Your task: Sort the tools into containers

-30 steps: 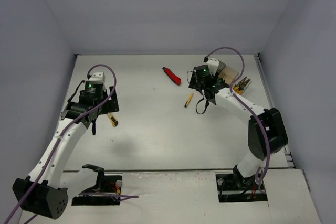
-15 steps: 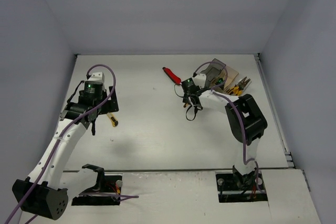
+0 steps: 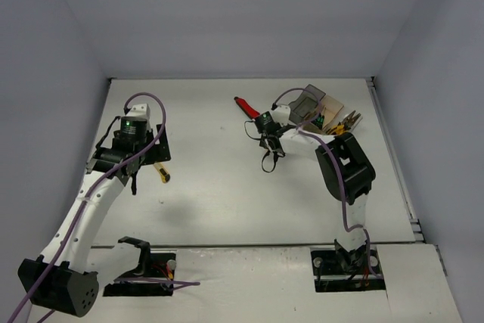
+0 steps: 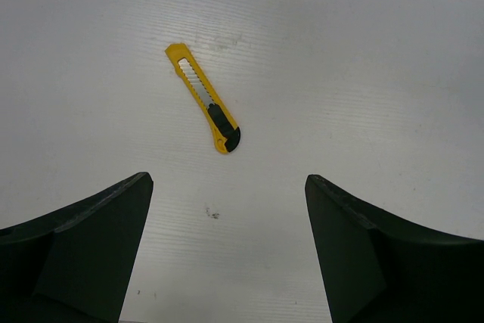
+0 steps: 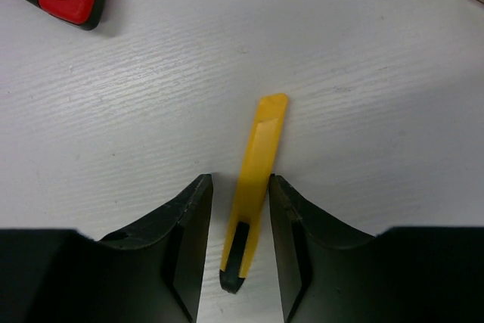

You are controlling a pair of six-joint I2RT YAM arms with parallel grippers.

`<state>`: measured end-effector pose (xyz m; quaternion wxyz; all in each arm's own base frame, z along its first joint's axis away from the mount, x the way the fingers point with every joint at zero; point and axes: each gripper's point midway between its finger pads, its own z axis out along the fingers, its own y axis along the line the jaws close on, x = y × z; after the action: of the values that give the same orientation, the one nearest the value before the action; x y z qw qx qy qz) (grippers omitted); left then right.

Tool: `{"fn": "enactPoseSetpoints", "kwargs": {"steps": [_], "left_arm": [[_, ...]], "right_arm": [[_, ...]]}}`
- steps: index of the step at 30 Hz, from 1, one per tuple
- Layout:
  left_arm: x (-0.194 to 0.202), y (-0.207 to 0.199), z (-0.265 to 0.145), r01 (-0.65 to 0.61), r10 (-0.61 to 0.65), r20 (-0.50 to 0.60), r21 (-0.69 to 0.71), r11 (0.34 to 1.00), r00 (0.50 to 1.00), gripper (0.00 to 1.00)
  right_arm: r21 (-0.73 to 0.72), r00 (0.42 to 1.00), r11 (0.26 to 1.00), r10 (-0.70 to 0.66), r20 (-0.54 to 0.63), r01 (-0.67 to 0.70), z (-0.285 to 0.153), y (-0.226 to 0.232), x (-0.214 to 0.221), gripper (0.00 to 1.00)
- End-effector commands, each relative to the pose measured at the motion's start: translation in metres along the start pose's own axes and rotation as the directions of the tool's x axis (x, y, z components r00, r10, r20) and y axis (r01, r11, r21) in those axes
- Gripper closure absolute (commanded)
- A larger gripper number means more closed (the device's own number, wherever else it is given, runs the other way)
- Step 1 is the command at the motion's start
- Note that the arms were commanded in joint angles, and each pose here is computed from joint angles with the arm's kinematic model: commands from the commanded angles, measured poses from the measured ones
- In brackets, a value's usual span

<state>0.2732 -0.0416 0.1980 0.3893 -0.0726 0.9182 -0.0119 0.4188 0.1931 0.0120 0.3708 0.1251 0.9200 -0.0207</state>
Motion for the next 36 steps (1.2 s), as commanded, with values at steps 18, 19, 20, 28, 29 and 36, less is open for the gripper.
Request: {"fn": "enactPoseSetpoints", "kwargs": {"steps": [18,19,20,28,29,36], "left_arm": [[-0.013,0.002,0.003,0.011,-0.01,0.034,-0.007,1.0,0.999,0.21],[-0.013,0.002,0.004,0.012,-0.012,0.031,-0.009,1.0,0.999,0.21],[-0.013,0.003,0.004,0.014,-0.014,0.029,-0.011,1.0,0.999,0.21],[-0.008,0.01,0.011,0.021,-0.021,0.002,-0.051,0.998,1.0,0.21],[-0.008,0.011,0.011,0.022,-0.022,0.0,-0.056,0.998,1.0,0.21],[-0.002,0.019,0.018,0.057,-0.061,-0.028,-0.118,0.991,0.998,0.21]], "right_arm": [[-0.083,0.947,0.984,0.173,0.272,-0.156,-0.05,-0.026,-0.177,0.99],[-0.085,0.939,0.981,0.192,0.286,-0.175,-0.05,-0.03,-0.188,0.98],[-0.077,0.931,0.978,0.21,0.297,-0.195,-0.047,-0.037,-0.198,0.98],[-0.055,0.917,0.954,0.299,0.266,-0.295,0.02,-0.079,-0.231,0.95],[-0.051,0.92,0.953,0.301,0.253,-0.298,0.03,-0.08,-0.228,0.93],[-0.057,0.935,0.957,0.291,0.204,-0.285,0.058,-0.077,-0.216,0.76]]}}
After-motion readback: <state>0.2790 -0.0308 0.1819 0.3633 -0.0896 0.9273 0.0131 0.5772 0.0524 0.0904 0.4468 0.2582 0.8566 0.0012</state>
